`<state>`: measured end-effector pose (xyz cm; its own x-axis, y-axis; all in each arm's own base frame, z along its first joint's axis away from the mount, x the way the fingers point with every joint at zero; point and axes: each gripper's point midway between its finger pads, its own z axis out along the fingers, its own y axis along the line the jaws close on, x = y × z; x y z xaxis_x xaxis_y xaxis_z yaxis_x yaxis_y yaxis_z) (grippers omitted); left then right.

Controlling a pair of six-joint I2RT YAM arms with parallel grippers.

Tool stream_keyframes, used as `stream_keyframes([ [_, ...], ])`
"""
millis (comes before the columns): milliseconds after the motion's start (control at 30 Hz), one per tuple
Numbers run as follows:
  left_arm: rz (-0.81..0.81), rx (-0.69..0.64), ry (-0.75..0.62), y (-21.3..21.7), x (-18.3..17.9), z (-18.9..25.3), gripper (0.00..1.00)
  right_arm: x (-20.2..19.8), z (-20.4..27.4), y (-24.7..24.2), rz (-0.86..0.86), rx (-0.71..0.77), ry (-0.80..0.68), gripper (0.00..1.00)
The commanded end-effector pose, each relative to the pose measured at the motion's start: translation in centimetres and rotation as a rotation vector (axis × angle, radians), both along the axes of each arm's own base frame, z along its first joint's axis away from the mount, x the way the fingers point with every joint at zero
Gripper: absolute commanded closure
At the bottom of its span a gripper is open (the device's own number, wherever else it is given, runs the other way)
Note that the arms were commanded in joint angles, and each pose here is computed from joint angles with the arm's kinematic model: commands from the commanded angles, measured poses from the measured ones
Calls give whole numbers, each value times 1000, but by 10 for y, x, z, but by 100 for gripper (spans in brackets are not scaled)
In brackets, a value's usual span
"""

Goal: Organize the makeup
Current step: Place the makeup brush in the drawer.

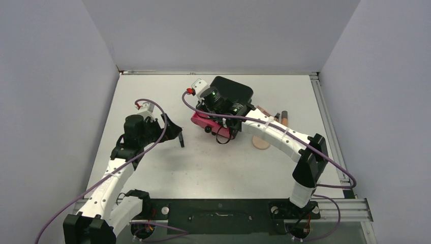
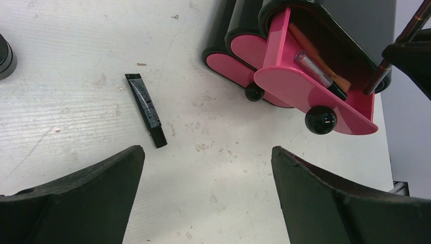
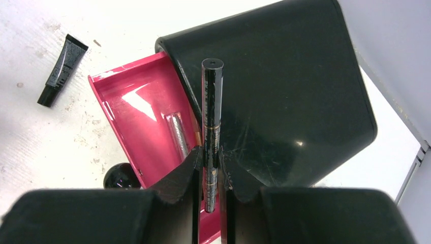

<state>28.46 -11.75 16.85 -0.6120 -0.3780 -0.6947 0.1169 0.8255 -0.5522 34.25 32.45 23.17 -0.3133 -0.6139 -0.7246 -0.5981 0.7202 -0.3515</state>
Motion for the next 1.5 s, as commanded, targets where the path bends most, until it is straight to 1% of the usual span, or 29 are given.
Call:
stream_keyframes([
  [0,-6,-3,-55,-1,9,20,7,-2,3,5,22,3,26,91],
  [167,-13,-7,-49,-2,9,19,7,-4,-9,6,30,-22,65,90],
  [300,-12,-8,-48,-2,9,19,7,-3,-10,7,34,-24,70,90],
  [600,-15,-12,-43,-3,9,17,7,-3,-18,4,20,-47,82,85],
  [900,-15,-13,-37,-3,8,16,7,-4,-25,3,16,-72,96,84],
  [1133,-1,-6,-32,-1,9,15,7,-6,-17,6,24,-34,92,84],
  [1233,8,-1,-24,1,9,13,7,-9,-4,9,25,3,82,84],
  [1333,26,11,-8,4,8,9,7,-15,16,13,33,63,70,83],
  [1467,52,38,10,10,9,6,7,-29,43,13,51,182,53,82],
])
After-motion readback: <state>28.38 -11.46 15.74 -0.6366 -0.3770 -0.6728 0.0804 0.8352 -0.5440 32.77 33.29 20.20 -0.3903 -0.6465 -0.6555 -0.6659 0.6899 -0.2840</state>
